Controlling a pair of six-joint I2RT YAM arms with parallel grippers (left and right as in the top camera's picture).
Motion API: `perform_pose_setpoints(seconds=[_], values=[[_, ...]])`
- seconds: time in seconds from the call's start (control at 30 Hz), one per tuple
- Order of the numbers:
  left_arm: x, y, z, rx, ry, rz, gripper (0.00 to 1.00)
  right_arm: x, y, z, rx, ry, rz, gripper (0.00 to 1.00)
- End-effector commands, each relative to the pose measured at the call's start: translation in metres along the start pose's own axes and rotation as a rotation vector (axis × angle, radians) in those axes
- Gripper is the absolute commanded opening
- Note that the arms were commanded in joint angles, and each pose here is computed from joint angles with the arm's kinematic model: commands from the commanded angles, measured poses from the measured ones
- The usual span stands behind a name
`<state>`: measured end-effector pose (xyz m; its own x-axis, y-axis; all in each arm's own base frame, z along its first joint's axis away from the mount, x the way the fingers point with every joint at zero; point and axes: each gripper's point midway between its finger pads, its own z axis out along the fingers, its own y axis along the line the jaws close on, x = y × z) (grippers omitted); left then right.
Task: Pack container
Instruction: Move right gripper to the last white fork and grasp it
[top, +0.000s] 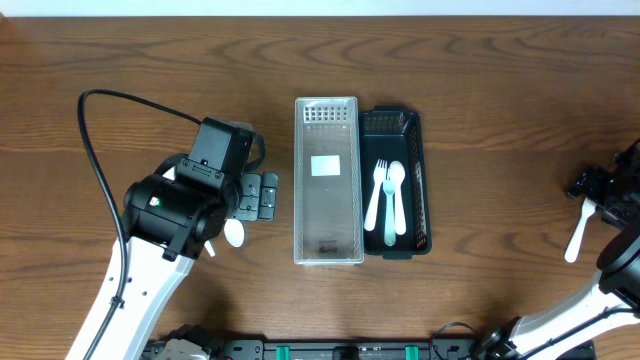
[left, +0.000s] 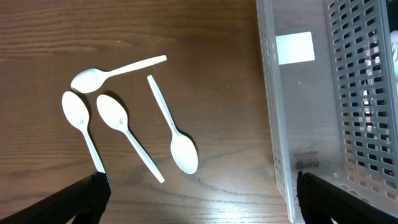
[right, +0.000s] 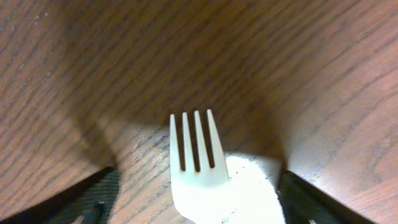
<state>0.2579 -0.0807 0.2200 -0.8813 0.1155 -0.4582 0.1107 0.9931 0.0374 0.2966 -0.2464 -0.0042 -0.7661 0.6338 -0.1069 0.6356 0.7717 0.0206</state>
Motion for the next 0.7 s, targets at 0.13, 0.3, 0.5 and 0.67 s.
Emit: perform_pose_setpoints(seconds=[0.13,0.3,0.5,0.67], values=[[0.0000,0.0024,0.0012,-0.014,0.004,-0.009,0.98,0.0124,0.0068,0.0188,-0.052,0.062,0.003,0.62],[0.0000,0.0024,0.0012,-0.014,0.004,-0.009,0.98,0.0127,0.0086,0.0187,-0.062,0.063,0.004,0.53],[0.0000,0.0024,0.0012,-0.014,0.004,-0.009,0.98,0.0111,0.0118,0.0186,-0.079,0.057,0.004,0.33],[0.0000,0.0024,0.0012,-0.014,0.004,-0.009,0.98,0.0097,0.0143,0.0185,-0.092,0.051,0.006,0.29]])
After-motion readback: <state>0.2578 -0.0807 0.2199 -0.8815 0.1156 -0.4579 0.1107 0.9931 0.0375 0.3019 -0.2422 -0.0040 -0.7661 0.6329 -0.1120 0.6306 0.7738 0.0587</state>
